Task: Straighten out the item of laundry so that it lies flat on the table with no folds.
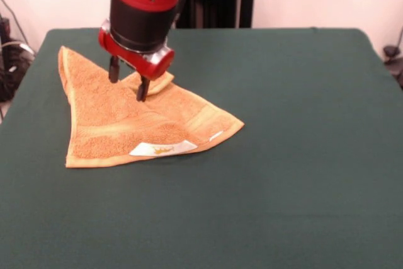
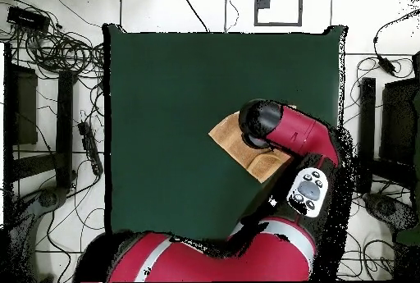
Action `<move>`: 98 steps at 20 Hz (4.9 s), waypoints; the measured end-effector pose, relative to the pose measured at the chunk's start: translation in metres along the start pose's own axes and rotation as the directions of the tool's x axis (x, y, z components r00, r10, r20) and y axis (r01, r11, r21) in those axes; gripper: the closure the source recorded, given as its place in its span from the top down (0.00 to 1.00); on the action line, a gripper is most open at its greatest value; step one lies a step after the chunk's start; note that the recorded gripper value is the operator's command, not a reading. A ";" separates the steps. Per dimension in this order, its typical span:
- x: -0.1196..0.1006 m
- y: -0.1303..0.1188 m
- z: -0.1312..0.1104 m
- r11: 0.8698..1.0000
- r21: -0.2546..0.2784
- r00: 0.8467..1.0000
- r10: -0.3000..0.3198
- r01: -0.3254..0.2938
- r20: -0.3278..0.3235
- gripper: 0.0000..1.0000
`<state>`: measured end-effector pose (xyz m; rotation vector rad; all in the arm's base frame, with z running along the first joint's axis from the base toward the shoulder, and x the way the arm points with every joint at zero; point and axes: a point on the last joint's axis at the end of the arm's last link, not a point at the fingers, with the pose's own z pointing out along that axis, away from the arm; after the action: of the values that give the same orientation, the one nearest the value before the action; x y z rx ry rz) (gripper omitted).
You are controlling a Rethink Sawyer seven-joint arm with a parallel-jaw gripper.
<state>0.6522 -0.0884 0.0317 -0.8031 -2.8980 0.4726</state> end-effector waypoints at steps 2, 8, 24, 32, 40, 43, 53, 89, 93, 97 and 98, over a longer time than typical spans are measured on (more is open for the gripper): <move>0.003 0.002 0.007 1.000 0.005 1.000 -0.006 0.006 -0.010 1.00; 0.019 0.012 0.039 0.999 0.031 0.998 -0.032 0.033 -0.051 1.00; 0.047 0.021 0.040 0.992 0.096 0.994 -0.074 0.082 -0.086 1.00; 0.041 0.012 -0.012 0.992 0.107 0.994 -0.050 0.061 -0.102 1.00; 0.035 0.001 -0.024 0.993 0.112 0.996 -0.033 0.043 -0.084 1.00; 0.036 -0.001 -0.021 0.993 0.113 0.997 -0.033 0.041 -0.075 1.00; 0.050 -0.015 0.016 0.991 0.134 0.998 -0.019 0.026 -0.056 1.00; 0.108 -0.064 0.075 0.984 0.143 0.955 0.141 -0.106 -0.261 1.00; 0.119 -0.074 0.077 0.981 0.165 0.945 0.148 -0.102 -0.293 1.00; 0.125 -0.082 0.081 0.979 0.172 0.940 0.160 -0.111 -0.300 1.00; 0.126 -0.083 0.082 0.978 0.173 0.940 0.162 -0.113 -0.299 1.00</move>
<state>0.4894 -0.1129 -0.0178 -0.9636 -2.4940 0.5208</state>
